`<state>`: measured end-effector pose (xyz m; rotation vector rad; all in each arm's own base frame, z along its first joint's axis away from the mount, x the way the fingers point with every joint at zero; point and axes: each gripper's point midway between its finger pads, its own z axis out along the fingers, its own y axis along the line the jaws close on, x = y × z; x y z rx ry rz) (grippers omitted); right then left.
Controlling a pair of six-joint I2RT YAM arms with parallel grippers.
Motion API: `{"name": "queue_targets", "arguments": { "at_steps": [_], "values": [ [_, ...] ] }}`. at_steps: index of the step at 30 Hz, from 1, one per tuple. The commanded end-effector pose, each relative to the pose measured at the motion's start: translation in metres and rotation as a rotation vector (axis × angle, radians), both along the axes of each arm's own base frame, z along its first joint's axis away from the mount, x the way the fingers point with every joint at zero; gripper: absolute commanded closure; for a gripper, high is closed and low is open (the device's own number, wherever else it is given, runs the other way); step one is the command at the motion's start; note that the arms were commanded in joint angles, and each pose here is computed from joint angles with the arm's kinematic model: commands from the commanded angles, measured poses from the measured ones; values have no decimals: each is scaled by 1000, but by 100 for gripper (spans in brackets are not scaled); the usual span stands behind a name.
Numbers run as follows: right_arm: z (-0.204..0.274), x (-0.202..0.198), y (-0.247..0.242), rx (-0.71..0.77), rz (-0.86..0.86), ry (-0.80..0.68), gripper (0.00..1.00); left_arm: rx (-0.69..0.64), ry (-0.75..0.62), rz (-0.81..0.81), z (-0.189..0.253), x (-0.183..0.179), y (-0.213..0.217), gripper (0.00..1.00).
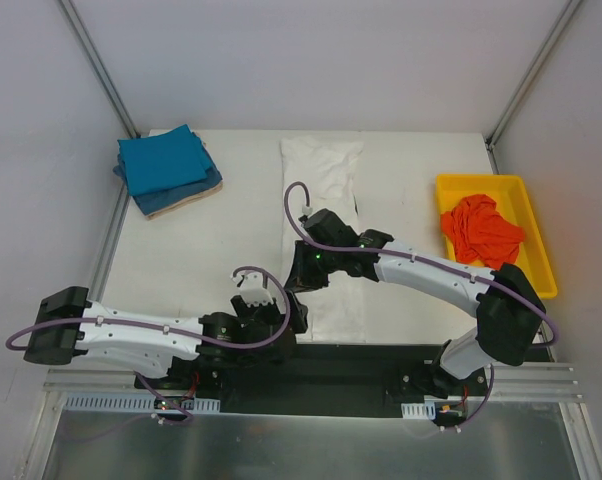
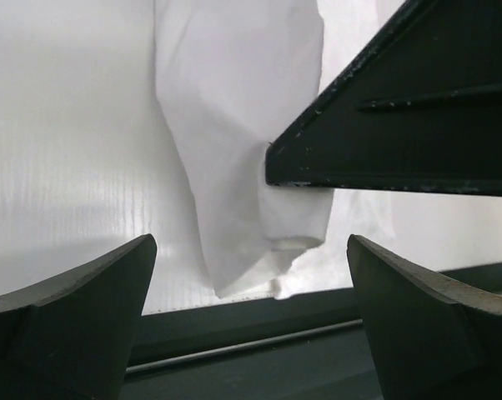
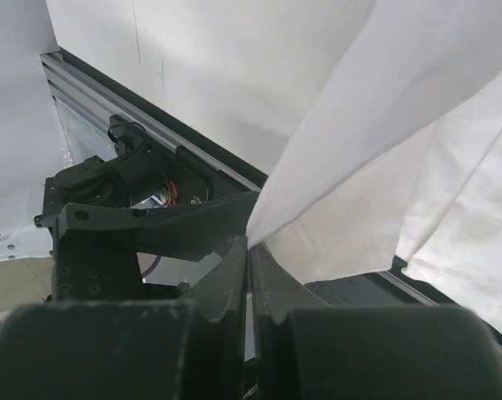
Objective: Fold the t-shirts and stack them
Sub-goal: Rotate the tshirt 90 degrees
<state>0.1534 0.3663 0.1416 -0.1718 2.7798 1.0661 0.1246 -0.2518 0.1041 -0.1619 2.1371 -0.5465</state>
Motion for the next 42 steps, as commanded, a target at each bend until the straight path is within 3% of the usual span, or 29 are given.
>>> {"name": "queue_targets", "arguments": {
  "at_steps": [1,10,16,32,42],
  "values": [
    [26,-1,5,73,1,-31,96,20,-65,72,4,11,2,1],
    [35,-4,2,96,4,-36,95,131,-25,131,-27,14,23,1],
    [31,-5,-6,70,-4,-38,95,231,89,126,-54,1,42,1],
    [-15,-19,-35,-71,-6,41,94,354,221,141,-81,-19,65,1],
    [-64,-38,-56,-184,-7,145,93,366,257,156,-85,-25,75,1]
  ]
}}
